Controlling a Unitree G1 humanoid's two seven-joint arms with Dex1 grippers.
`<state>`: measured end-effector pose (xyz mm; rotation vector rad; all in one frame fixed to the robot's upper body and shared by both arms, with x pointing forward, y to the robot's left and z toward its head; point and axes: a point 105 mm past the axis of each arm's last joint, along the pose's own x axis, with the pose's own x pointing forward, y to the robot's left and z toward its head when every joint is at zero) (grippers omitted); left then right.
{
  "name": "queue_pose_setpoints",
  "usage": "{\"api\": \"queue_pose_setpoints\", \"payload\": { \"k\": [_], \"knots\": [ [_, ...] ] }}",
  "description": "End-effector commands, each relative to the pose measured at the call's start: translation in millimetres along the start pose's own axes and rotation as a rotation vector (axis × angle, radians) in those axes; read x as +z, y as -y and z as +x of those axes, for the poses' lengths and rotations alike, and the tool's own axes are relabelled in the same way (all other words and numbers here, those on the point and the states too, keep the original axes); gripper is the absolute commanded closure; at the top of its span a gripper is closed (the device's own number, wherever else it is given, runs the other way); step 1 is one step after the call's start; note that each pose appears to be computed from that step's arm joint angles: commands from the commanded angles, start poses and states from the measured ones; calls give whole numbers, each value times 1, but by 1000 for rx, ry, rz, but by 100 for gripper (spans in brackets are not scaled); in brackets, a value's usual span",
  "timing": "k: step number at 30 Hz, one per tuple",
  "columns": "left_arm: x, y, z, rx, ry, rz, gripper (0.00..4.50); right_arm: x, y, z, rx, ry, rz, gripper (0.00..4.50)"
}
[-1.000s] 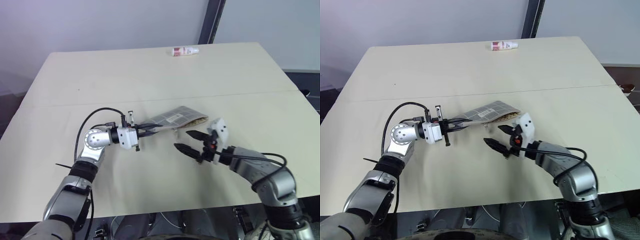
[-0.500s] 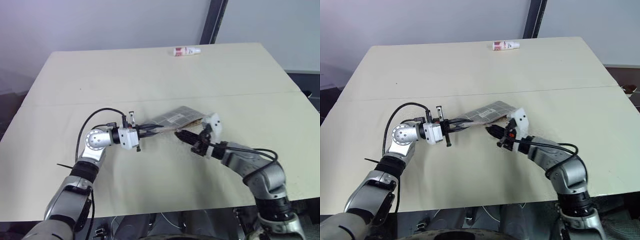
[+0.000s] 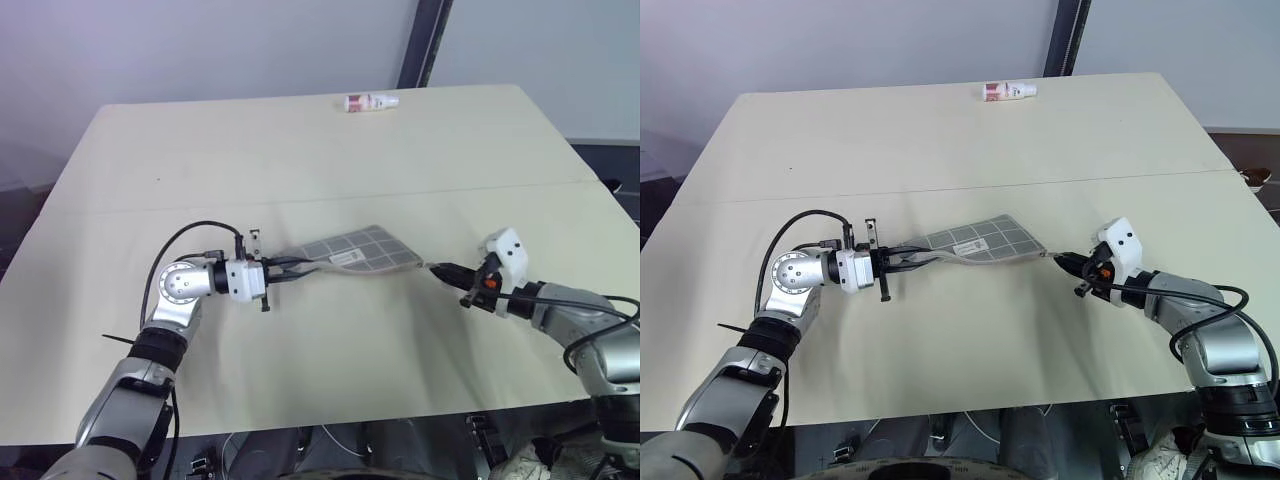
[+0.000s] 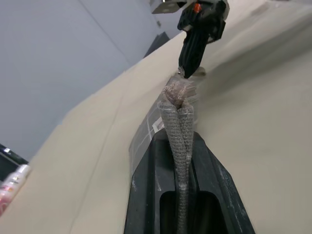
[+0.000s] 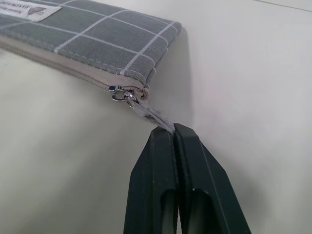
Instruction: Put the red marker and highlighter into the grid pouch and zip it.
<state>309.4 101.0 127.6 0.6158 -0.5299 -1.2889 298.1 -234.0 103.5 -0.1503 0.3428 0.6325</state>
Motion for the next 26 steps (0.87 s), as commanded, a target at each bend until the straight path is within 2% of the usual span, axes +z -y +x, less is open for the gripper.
{"api": "queue_pose_setpoints", "payload": {
  "k": [1,3,4,6,7,9,13,18,26],
  "knots": [
    [7,-15,-4,70,23,-6,255,15,5,-8,-20,55,-14,315],
    [10,-18,-4,102,51,-69,144,18,1,-9,2,69,-27,200],
    [10,-22,-5,133,68,-126,104,19,1,-11,0,79,-33,158],
    [2,-39,-20,274,67,-297,3,28,7,-21,-20,132,-19,45],
    [-5,-46,-30,329,46,-376,0,34,12,-29,-34,162,-7,3],
    [-15,-53,-54,400,5,-497,0,37,19,-46,-47,177,6,3],
    [-30,-57,-83,481,-115,-589,0,38,20,-62,-60,177,8,3],
    [-37,-70,-109,610,-259,-511,0,34,5,-67,-35,172,23,3],
    [-38,-67,-122,620,-305,-476,0,26,-13,-69,3,158,32,3]
  ]
}}
